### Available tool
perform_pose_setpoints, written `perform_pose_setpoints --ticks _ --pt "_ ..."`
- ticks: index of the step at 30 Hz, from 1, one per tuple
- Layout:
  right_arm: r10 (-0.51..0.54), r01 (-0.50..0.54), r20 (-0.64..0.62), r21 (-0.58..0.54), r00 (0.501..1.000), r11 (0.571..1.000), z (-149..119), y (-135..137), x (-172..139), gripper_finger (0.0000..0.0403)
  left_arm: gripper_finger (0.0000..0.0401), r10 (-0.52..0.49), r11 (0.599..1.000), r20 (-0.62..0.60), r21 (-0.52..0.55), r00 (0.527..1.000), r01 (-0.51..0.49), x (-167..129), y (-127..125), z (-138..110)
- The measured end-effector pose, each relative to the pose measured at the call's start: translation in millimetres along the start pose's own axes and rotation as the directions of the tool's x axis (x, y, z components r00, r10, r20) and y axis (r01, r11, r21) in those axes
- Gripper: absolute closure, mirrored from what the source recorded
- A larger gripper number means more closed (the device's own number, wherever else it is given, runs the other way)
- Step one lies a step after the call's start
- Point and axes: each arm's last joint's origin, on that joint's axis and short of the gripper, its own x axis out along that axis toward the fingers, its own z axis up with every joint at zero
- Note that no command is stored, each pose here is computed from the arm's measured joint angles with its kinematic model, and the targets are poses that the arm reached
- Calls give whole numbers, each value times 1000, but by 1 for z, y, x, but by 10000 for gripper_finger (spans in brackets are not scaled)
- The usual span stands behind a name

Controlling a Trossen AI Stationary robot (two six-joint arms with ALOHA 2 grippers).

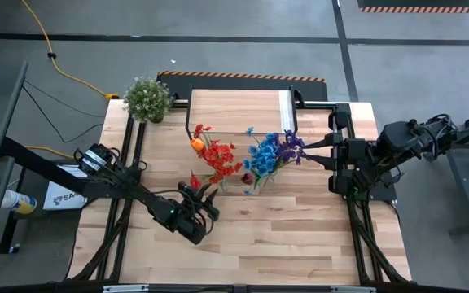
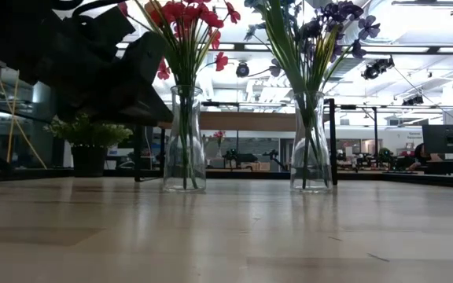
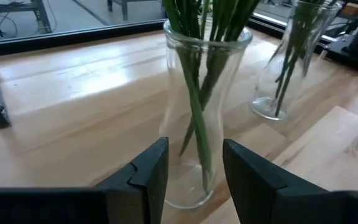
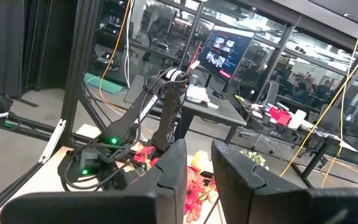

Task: Pick and place flowers into a vace then onto a shelf
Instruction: Put the left transparent vase with flowers on the shelf

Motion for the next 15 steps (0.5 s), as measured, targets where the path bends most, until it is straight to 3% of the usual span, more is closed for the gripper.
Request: perform_pose_setpoints --ticks 15 --pt "0 0 0 0 1000 1000 0 0 0 336 217 -69 996 -119 -63 990 62 0 -5 -2"
